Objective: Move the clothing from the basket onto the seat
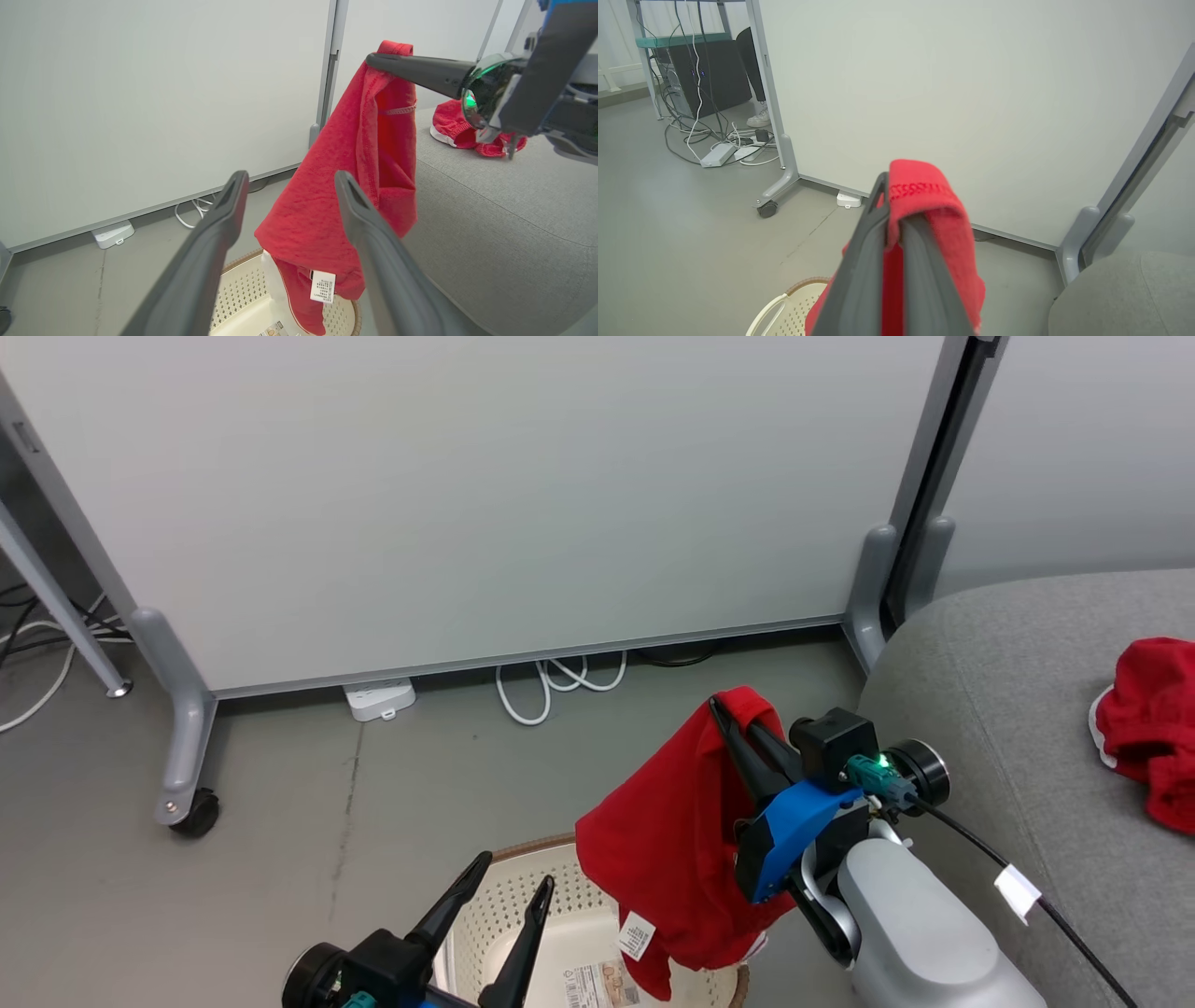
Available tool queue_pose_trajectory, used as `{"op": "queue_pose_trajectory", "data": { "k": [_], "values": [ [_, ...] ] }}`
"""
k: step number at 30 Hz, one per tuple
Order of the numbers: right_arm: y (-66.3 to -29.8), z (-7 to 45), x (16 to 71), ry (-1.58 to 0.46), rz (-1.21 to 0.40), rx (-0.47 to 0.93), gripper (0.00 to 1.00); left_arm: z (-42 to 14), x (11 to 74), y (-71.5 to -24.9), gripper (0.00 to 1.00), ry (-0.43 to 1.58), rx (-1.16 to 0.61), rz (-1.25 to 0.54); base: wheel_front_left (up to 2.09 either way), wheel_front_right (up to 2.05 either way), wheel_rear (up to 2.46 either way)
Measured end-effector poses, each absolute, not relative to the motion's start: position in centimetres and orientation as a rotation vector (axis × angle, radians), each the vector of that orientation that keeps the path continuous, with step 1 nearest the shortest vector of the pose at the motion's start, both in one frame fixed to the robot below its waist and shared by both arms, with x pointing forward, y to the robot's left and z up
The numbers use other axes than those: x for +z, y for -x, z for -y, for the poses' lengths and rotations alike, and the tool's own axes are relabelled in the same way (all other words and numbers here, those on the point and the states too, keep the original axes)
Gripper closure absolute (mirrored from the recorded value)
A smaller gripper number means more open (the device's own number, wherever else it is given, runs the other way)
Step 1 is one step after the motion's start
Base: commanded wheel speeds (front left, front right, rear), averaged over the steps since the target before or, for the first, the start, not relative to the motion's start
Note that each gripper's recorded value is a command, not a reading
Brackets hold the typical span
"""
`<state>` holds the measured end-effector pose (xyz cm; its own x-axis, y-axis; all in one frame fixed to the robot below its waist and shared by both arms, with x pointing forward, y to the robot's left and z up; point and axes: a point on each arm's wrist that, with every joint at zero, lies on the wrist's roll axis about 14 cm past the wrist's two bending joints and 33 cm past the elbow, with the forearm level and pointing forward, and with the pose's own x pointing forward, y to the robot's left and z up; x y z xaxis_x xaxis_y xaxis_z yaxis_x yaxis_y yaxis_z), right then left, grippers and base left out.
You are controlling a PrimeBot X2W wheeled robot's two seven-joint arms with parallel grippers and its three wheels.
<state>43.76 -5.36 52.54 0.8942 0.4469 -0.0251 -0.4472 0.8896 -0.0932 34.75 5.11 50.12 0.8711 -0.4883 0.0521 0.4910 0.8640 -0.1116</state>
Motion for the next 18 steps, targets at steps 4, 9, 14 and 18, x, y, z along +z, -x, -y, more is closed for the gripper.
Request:
{"op": "queue_pose_trajectory", "data": {
  "k": [4,9,14,18],
  "values": [
    [-43.6,6.9,52.6,0.098,-0.004,0.425,1.0,-4.2,49.9,-35.1,0.0,0.123,-0.541,0.015,0.0,0.0,0.0],
    [-43.1,9.9,52.6,0.101,-0.006,0.353,1.0,-2.0,49.9,-35.5,0.0,0.13,-0.603,0.01,0.0,0.0,0.0],
    [-42.2,13.2,52.3,0.105,-0.022,0.269,1.0,0.8,49.9,-35.8,0.0,0.135,-0.682,0.008,0.0,0.0,0.0],
    [-41.2,16.0,52.1,0.105,-0.029,0.195,1.0,3.1,49.8,-35.8,0.0,0.13,-0.753,0.005,0.0,0.0,0.0]
  ]
}}
